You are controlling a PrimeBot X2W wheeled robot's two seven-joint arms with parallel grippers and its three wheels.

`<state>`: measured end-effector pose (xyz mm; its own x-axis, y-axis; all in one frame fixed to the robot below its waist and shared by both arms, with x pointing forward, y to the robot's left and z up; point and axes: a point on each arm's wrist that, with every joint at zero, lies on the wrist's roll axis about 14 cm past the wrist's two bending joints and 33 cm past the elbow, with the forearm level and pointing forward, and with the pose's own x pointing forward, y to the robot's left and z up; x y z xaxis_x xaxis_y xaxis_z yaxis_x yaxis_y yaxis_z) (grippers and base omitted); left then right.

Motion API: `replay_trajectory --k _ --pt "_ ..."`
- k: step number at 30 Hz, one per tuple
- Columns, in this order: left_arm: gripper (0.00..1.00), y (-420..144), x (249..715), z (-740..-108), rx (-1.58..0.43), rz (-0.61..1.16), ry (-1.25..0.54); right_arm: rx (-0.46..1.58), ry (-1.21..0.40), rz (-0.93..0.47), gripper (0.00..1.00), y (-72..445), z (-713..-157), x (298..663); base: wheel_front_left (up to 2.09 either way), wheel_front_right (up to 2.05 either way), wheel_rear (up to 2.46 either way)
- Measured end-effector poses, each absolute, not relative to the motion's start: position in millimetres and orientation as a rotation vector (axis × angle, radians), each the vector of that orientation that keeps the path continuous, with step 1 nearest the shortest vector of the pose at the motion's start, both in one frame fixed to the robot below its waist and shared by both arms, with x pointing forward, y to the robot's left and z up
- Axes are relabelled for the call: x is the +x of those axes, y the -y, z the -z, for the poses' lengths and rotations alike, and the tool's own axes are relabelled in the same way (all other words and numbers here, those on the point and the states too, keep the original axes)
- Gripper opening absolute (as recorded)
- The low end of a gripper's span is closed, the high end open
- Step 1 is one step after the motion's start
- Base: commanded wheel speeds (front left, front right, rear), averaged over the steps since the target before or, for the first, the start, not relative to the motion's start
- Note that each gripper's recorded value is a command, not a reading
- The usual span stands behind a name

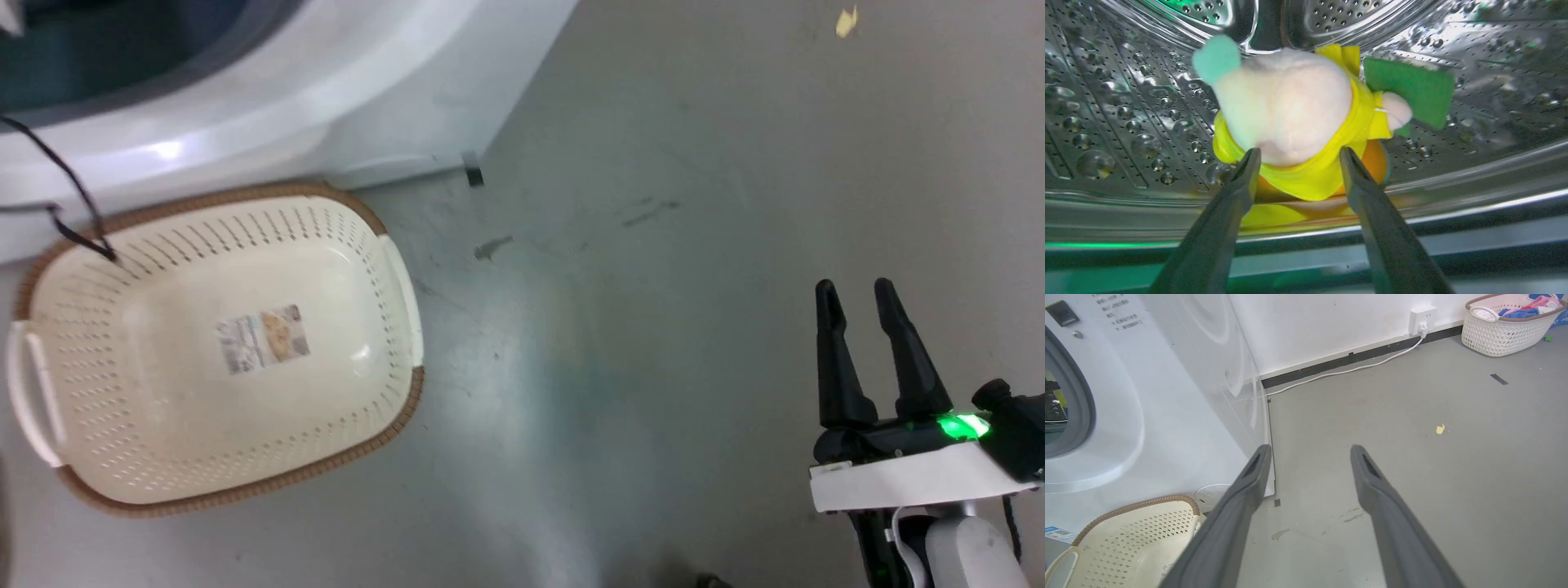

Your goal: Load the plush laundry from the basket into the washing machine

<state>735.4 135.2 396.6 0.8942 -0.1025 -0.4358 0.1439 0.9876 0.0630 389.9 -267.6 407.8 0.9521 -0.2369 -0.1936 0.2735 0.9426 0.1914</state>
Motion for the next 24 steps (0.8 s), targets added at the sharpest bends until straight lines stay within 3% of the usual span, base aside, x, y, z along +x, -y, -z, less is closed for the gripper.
replay_trajectory --k 6,17,24 --pt "1.00 -132 693 -408 0.038 0.158 -0.399 0.188 -0.102 0.243 1.00 267 -435 384 0.00 0.00 0.00" --pt "1.00 -132 604 -512 -0.068 0.212 -0.055 0.178 0.036 0.178 1.00 249 -487 355 0.00 0.00 0.00" --pt "1.00 -149 523 -551 -0.131 0.204 0.086 0.183 0.142 0.088 1.00 224 -521 345 0.00 0.00 0.00"
